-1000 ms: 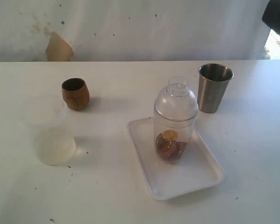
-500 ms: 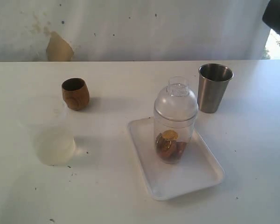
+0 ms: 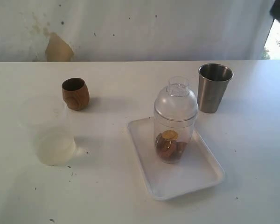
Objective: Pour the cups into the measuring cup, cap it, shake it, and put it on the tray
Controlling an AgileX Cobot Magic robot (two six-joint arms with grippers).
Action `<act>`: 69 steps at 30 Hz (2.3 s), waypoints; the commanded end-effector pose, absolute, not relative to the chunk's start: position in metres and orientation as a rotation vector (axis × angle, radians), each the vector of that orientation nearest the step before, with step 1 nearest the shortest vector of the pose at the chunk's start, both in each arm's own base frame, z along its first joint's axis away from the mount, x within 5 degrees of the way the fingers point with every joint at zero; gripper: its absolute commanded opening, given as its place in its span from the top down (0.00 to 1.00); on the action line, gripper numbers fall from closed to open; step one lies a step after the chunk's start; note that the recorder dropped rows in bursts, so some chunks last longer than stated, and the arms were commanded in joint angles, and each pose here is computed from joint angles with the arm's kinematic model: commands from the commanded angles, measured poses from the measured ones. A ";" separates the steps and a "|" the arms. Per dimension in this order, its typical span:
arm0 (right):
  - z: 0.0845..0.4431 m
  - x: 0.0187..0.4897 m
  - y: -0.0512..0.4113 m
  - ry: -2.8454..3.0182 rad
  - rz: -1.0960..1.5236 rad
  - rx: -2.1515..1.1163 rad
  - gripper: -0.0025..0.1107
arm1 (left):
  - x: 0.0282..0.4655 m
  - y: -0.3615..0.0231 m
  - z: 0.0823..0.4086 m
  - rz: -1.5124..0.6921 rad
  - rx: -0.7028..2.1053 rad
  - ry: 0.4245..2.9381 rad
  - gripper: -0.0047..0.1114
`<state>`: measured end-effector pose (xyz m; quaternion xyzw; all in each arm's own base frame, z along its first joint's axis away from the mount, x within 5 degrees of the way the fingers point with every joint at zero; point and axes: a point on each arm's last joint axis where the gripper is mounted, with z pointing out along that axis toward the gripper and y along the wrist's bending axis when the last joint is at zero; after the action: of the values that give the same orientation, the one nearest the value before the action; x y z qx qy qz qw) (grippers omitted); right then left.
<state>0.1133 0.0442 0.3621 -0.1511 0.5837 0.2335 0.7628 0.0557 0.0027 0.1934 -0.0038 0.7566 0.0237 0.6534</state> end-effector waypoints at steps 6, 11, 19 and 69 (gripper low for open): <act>0.356 0.069 0.017 0.938 0.321 -0.062 0.98 | 0.055 0.003 0.192 0.049 -0.012 1.717 0.96; 0.318 0.061 0.006 0.941 0.162 0.018 0.98 | 0.055 0.003 0.192 0.049 -0.012 1.717 0.96; 0.246 0.054 -0.005 1.140 -0.219 -0.053 0.98 | 0.055 0.003 0.192 0.049 -0.012 1.717 0.96; 0.182 0.053 0.000 1.832 -0.044 -0.054 0.98 | 0.055 0.003 0.192 0.049 -0.012 1.717 0.96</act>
<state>0.0537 0.0003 0.1835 -0.0342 0.7912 -0.0259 0.6101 0.0557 0.0027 0.1934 -0.0030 0.7566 0.0244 0.6534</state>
